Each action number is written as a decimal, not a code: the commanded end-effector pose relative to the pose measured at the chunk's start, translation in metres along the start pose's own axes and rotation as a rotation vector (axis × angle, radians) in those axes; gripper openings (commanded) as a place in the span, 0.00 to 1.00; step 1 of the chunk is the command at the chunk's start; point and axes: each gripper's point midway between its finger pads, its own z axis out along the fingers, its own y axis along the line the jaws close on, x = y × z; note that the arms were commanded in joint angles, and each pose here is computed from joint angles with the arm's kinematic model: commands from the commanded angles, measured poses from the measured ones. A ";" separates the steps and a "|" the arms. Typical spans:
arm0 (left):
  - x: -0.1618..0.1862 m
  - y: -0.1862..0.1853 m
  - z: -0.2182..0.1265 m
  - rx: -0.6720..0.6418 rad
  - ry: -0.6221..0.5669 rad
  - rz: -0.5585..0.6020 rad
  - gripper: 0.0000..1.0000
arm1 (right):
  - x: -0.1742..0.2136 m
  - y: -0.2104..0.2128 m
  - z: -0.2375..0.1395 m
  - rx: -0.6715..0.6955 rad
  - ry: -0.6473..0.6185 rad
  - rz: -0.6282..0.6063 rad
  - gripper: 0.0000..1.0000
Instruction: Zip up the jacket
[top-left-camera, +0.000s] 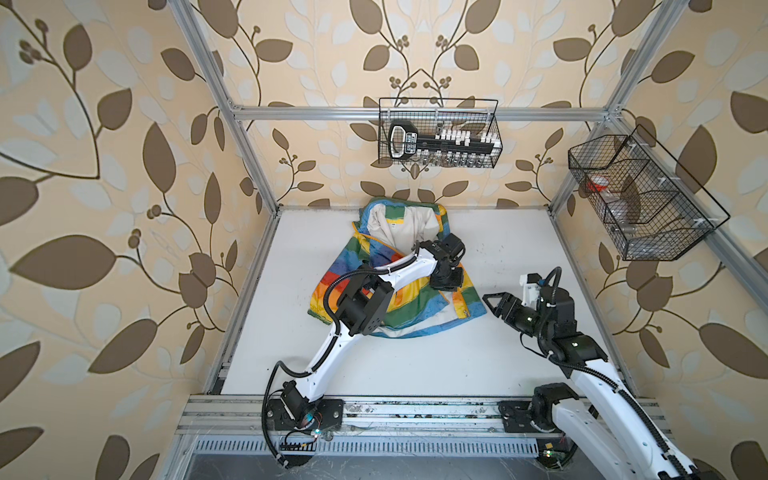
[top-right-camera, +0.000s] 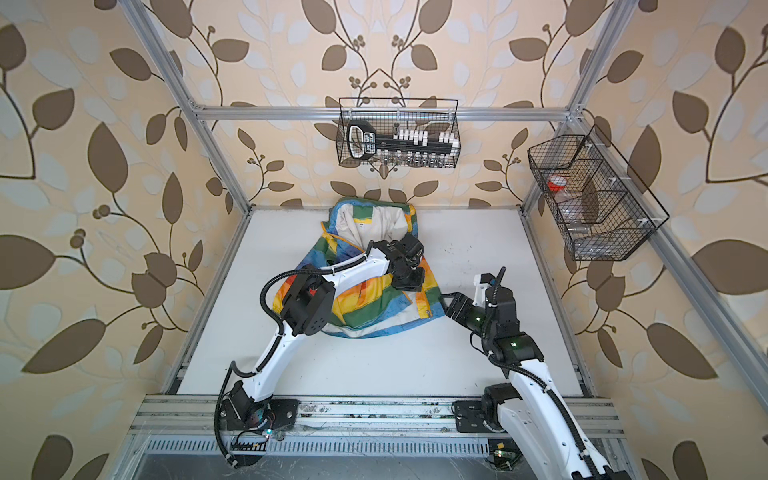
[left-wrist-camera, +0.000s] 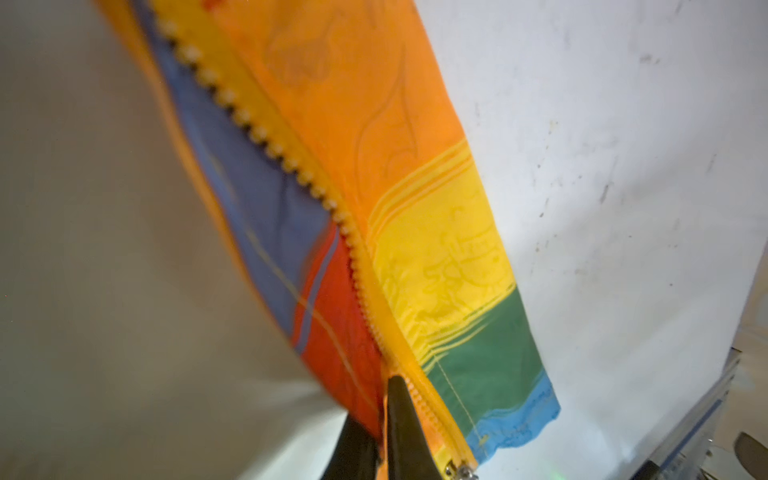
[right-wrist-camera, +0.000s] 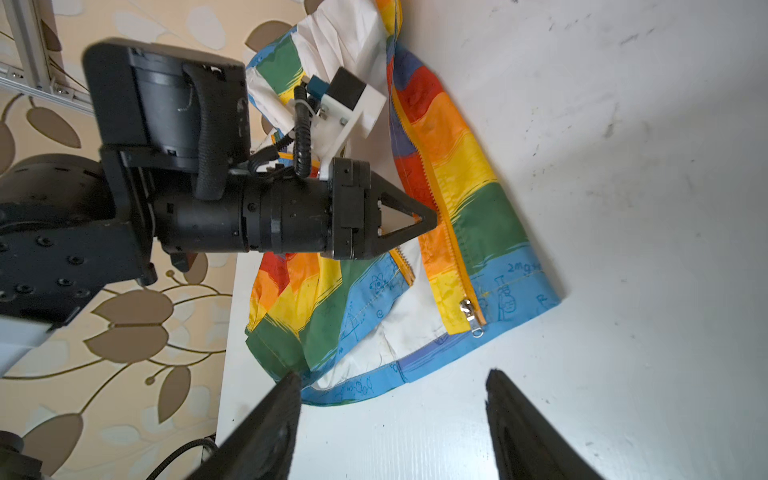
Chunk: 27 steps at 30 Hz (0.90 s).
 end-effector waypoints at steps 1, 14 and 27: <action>-0.022 -0.031 -0.065 0.130 -0.098 -0.016 0.00 | 0.005 0.011 0.009 -0.076 0.009 0.076 0.70; 0.000 -0.002 -0.131 0.087 -0.164 -0.037 0.00 | 0.038 0.038 0.043 -0.231 0.011 0.259 0.86; 0.018 0.081 -0.151 -0.002 -0.192 -0.177 0.00 | 0.059 0.059 0.082 -0.205 0.091 0.198 0.75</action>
